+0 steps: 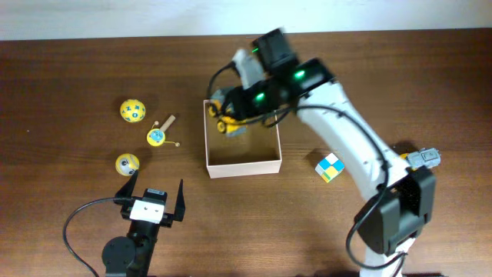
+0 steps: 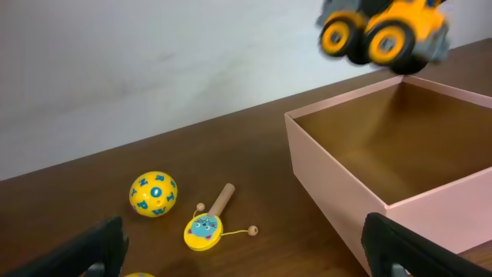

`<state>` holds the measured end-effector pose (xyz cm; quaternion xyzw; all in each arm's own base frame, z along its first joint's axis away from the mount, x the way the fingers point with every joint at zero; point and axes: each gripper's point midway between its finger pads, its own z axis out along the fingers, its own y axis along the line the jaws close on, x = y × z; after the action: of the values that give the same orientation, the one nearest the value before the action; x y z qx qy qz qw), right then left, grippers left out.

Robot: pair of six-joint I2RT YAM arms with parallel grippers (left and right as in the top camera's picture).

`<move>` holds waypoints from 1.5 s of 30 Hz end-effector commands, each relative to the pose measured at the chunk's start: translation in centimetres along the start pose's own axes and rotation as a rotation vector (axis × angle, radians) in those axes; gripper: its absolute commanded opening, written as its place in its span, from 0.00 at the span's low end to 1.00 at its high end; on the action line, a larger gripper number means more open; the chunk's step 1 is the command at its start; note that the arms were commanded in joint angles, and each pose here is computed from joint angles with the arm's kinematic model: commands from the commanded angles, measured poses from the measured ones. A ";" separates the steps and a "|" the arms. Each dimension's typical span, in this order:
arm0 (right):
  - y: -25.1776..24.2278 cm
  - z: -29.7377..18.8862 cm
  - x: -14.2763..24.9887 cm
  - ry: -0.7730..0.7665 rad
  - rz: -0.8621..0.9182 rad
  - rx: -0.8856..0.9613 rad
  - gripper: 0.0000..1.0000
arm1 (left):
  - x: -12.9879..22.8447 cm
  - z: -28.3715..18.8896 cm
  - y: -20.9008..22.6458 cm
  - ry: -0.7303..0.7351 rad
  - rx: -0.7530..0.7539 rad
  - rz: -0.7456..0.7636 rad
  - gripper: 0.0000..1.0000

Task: Pack container
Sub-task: 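Carry the truck with the right gripper over the pink box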

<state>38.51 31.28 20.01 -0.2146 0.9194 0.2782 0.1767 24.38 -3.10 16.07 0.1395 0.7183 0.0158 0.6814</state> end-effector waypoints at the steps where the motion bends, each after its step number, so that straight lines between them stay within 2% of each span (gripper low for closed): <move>1: 0.5 -1.8 -1.7 -0.120 -0.029 0.218 0.47 | 0.4 0.0 0.2 0.009 -0.008 0.014 0.99; 7: 0.3 -1.8 -2.1 -0.233 0.038 0.459 0.47 | 0.4 0.0 0.2 0.009 -0.008 0.014 0.99; 10: -0.4 -1.8 -2.3 -0.261 0.087 0.507 0.47 | 0.4 0.0 0.2 0.009 -0.008 0.014 0.99; 26: -3.5 5.9 -0.6 -0.165 0.187 0.522 0.47 | 0.4 0.0 0.2 0.009 -0.008 0.014 0.99; 45: -4.6 10.2 0.6 -0.120 0.243 0.505 0.47 | 0.4 0.0 0.2 0.009 -0.008 0.014 0.99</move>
<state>42.06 33.19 10.52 -0.0483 0.9650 0.0654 0.2495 24.38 -3.10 16.07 0.1395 0.7183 0.0158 0.6814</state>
